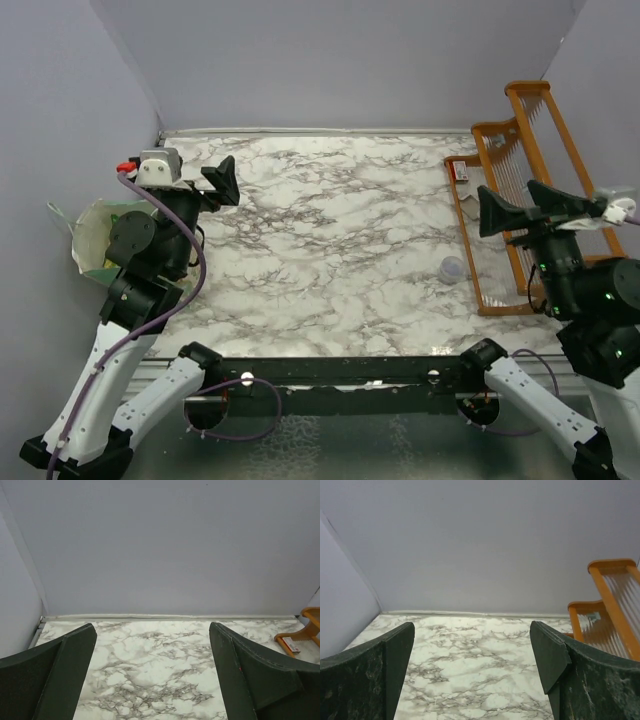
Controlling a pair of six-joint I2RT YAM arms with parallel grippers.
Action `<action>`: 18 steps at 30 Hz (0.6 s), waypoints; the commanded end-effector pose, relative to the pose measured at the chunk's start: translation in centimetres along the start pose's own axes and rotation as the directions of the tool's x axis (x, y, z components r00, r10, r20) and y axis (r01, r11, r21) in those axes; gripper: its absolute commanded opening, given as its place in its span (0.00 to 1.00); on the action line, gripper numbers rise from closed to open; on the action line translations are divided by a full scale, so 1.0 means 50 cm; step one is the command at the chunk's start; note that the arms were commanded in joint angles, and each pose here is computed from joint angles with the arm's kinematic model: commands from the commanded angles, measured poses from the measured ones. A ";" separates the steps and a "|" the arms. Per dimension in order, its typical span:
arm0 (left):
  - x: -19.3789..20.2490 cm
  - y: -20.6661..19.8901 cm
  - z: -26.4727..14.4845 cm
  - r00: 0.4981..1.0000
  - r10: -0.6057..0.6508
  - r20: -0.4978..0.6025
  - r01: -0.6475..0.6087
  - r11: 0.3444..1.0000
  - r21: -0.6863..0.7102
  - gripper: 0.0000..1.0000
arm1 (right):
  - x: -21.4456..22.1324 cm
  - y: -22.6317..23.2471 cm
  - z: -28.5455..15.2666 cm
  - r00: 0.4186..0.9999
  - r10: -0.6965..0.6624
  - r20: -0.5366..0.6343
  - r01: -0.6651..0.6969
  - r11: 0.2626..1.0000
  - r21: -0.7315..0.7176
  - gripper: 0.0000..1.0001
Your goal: Take the snacks out of the paper bag
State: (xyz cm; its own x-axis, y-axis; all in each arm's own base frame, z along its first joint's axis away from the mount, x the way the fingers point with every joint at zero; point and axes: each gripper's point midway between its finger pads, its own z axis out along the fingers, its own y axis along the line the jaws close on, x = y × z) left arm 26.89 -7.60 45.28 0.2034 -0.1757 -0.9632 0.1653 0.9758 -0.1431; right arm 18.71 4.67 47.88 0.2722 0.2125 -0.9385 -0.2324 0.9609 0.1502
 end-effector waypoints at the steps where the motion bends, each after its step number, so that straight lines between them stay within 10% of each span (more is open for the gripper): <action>1: 0.018 0.034 -0.002 0.999 0.001 -0.038 -0.004 0.997 -0.072 0.99 | 0.067 0.035 0.071 0.997 0.036 -0.068 -0.038 0.999 -0.027 0.99; 18: 0.176 0.064 0.029 0.921 0.052 -0.386 -0.091 0.992 -0.083 0.99 | 0.357 0.153 0.195 0.907 0.168 -0.386 -0.246 0.956 -0.160 0.99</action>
State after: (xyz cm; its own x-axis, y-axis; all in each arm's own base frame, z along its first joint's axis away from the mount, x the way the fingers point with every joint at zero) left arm 30.74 -5.73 37.74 -0.0892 -0.0733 -0.9933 0.0337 0.9965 -0.0766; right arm 31.27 15.04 34.14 -0.1755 0.2280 -0.9577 -0.3021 0.9134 0.2728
